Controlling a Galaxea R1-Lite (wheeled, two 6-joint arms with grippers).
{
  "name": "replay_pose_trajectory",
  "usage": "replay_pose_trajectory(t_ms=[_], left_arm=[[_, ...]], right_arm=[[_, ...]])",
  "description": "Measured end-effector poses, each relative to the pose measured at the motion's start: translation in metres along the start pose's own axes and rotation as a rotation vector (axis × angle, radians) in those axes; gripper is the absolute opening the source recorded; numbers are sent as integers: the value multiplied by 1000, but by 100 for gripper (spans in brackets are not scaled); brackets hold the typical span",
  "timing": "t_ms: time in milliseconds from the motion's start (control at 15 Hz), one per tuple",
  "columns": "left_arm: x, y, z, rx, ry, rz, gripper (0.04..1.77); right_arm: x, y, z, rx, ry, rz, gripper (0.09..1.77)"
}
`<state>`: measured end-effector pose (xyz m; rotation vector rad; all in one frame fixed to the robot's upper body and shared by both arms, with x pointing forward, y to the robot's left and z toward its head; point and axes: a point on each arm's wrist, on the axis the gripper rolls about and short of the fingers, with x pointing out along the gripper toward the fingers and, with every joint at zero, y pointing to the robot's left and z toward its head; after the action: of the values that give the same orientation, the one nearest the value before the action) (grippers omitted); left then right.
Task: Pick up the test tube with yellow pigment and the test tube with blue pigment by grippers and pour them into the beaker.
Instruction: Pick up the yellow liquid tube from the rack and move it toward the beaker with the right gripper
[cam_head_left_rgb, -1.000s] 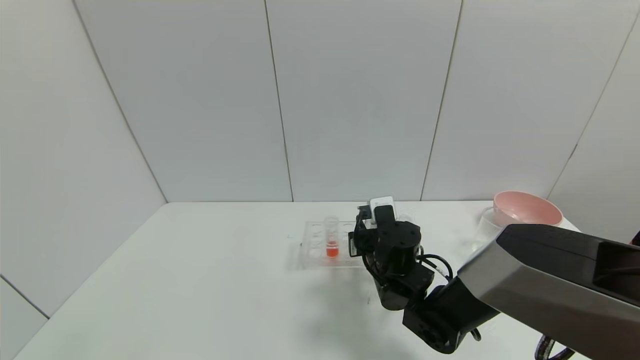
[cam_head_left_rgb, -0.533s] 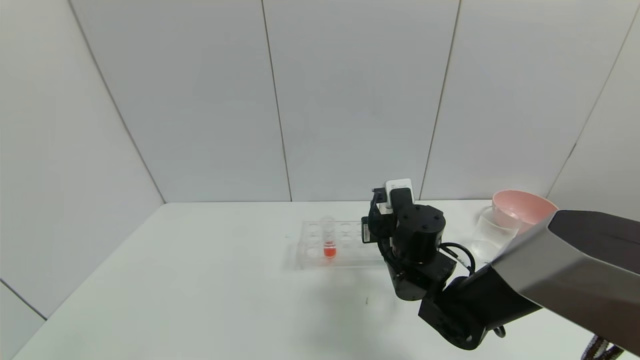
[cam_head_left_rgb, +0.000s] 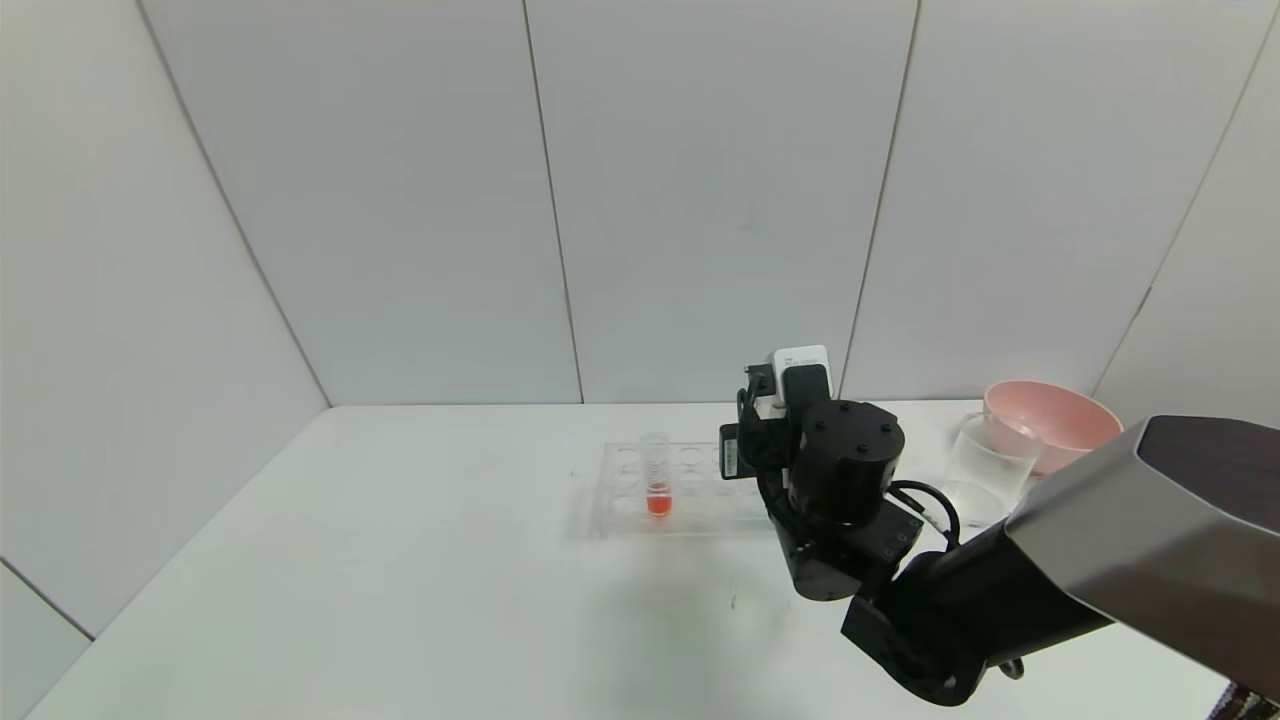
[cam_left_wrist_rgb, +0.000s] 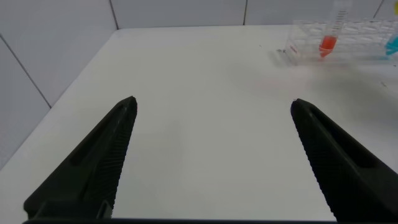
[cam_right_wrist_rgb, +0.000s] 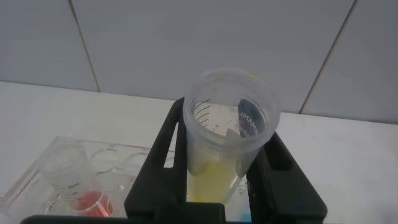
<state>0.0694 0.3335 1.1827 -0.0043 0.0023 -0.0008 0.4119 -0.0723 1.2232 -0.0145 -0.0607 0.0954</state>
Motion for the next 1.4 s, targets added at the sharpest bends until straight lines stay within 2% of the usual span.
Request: replay_pose_trajectory(t_ms=[400,800,1133,1400], left_arm=[[0,0,0,0,0,-1,176],[0,0,0,0,0,-1,176],[0,0,0,0,0,-1,176],[0,0,0,0,1,-1,176]], right_arm=[[-3,5,-2,-2,4,16,60],[-5,14,-20,-13,31,32,60],[-3,18,-33,-7,22,31,60],[-4,17,-33,-22,32,32,59]])
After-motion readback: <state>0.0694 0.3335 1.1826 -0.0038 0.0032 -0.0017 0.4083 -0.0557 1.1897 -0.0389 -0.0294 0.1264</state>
